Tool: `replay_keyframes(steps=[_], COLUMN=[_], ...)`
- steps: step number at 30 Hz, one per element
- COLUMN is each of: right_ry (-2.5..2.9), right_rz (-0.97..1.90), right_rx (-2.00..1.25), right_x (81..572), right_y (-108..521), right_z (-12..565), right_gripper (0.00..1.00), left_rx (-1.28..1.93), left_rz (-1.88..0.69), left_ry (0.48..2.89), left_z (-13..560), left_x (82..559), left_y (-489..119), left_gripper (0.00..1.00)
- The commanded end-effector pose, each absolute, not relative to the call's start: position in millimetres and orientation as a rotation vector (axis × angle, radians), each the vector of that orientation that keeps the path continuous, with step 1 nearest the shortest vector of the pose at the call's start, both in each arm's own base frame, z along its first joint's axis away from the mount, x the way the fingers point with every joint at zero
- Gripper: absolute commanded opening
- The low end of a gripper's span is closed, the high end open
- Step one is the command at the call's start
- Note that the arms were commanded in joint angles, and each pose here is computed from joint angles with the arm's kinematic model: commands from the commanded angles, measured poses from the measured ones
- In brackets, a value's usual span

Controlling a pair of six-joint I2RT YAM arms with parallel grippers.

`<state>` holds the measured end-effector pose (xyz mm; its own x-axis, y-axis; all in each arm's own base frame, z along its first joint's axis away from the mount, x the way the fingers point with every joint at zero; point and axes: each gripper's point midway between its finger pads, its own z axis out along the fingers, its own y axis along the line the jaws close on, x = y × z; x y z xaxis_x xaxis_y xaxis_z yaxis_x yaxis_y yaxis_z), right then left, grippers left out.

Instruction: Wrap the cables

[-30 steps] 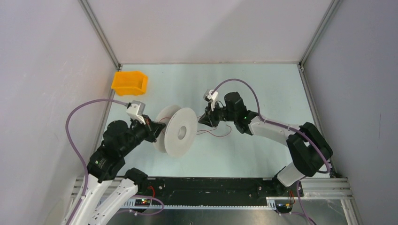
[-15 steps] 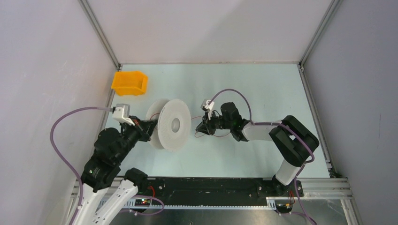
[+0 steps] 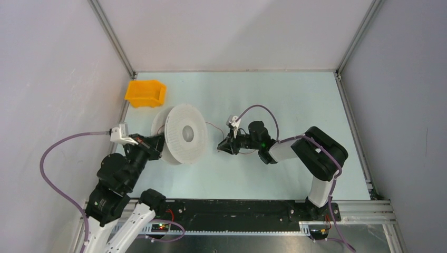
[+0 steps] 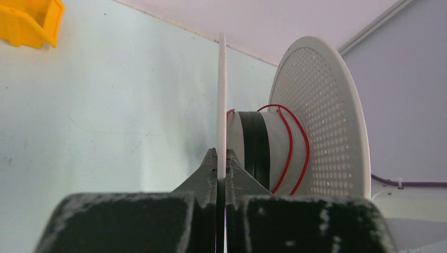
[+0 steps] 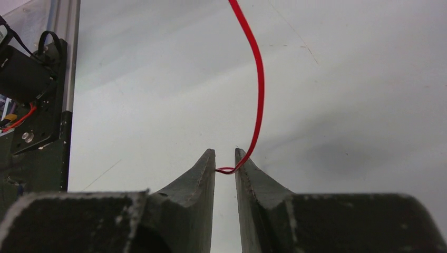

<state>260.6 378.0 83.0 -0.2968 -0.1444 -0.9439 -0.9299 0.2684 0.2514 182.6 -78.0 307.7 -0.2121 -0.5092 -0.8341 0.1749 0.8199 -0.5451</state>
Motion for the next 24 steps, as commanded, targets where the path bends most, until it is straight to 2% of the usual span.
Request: replay_keyframes(steps=[1,5,9,13,24], right_ry=[1.549,1.500,1.455,1.437,1.524], right_rz=[1.164,1.207,1.246,1.289,1.425], right_rx=[-0.997,-0.986,-0.942,-0.904,-0.896], right_x=[258,253,257,261,233], right_y=[389,397,402,408,433], right_z=[101,108,112,114,85], right_gripper=[0.25,0.23,0.29,0.31,0.30], left_rx=[-0.371,-0.388,-0.400,-0.412,-0.474], left_rz=[-0.680,-0.679,-0.679,-0.679,-0.689], left_ry=[1.498,1.492,1.483,1.474,1.433], left_z=[349,349,350,350,350], left_x=[184,184,183,182,184], left_y=[-64,-62,-60,-58,-52], left_gripper=[0.00,0.00,0.00,0.00,0.00])
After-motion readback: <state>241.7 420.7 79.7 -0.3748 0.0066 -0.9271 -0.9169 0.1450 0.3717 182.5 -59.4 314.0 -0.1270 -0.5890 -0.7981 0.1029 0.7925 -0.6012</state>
